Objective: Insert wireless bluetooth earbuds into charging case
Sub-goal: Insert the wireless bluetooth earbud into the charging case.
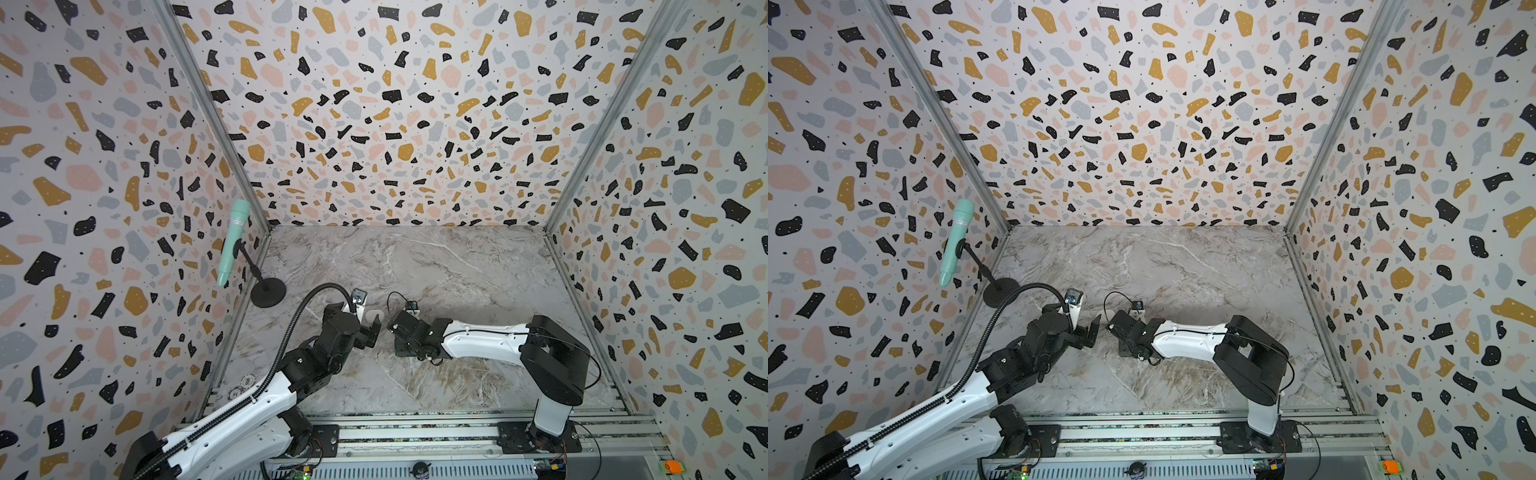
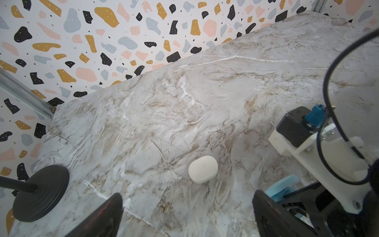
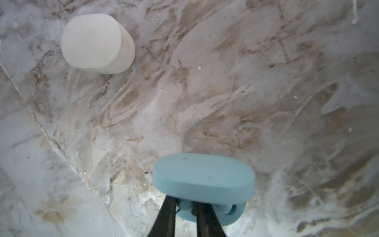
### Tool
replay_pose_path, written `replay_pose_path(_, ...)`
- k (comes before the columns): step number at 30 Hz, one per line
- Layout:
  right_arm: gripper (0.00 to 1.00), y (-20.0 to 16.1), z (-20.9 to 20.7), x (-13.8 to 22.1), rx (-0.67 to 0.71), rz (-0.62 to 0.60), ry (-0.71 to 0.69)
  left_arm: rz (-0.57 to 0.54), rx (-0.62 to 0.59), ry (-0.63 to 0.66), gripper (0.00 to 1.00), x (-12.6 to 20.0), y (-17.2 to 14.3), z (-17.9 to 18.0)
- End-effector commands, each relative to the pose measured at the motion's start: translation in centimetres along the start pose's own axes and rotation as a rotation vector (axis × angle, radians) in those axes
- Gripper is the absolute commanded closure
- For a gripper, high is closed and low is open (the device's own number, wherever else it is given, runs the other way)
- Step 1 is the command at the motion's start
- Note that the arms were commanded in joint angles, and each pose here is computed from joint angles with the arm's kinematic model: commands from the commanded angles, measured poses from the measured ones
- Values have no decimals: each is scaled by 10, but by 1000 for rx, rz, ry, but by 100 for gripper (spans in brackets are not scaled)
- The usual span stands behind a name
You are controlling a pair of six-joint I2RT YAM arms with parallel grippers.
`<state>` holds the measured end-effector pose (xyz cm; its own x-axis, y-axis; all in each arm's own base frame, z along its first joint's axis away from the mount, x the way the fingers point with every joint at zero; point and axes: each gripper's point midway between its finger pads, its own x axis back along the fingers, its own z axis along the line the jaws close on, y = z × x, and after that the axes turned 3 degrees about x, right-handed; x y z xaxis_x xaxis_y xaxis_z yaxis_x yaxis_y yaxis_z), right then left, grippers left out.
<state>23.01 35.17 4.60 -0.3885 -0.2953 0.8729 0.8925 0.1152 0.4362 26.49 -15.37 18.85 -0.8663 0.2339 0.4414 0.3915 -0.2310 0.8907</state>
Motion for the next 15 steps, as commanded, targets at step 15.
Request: replay_pose_path(15,76,3,4,5,-9,2,-3,-46,30,-6,0,5,19,0)
